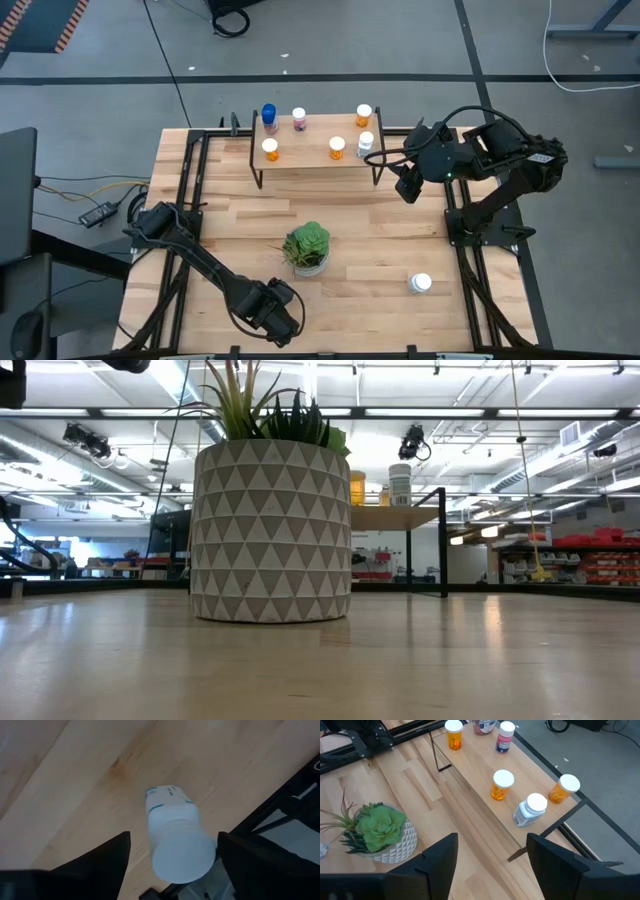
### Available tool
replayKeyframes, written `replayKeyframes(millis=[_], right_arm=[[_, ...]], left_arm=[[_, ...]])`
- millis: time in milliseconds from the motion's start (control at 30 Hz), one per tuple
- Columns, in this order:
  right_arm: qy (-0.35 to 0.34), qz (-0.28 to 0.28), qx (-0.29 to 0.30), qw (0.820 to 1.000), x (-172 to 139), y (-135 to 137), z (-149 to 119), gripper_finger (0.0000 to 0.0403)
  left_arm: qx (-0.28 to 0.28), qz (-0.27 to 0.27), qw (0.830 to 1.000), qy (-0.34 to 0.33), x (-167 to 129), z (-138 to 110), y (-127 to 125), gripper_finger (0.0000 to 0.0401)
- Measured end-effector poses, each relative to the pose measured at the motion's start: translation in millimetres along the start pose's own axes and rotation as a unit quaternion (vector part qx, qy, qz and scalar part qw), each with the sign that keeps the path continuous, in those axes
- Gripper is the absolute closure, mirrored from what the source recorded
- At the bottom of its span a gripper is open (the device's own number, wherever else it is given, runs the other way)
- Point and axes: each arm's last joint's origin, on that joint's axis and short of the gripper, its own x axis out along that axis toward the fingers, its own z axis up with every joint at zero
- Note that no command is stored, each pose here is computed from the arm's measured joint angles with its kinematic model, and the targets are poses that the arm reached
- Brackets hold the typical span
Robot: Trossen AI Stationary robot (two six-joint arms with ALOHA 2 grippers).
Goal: Pick and place medicine bottles onto shelf by color
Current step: Put the bottom white pill bottle on the shelf
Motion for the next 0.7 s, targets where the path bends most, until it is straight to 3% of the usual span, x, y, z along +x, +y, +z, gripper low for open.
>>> replayKeyframes(millis=[433, 700], right_arm=[[-0.001, -0.001, -0.001, 1.000, 0.0, -0.1, 0.0, 0.0159], [-0.003, -0.003, -0.001, 1.000, 0.0, -0.3, 0.2, 0.0159]], left_arm=[[0.003, -0.002, 1.000, 0.005, 0.1, -2.0, -0.6, 0.0141], [0.002, -0.002, 1.000, 0.008, 0.1, -2.2, -0.5, 0.0189]])
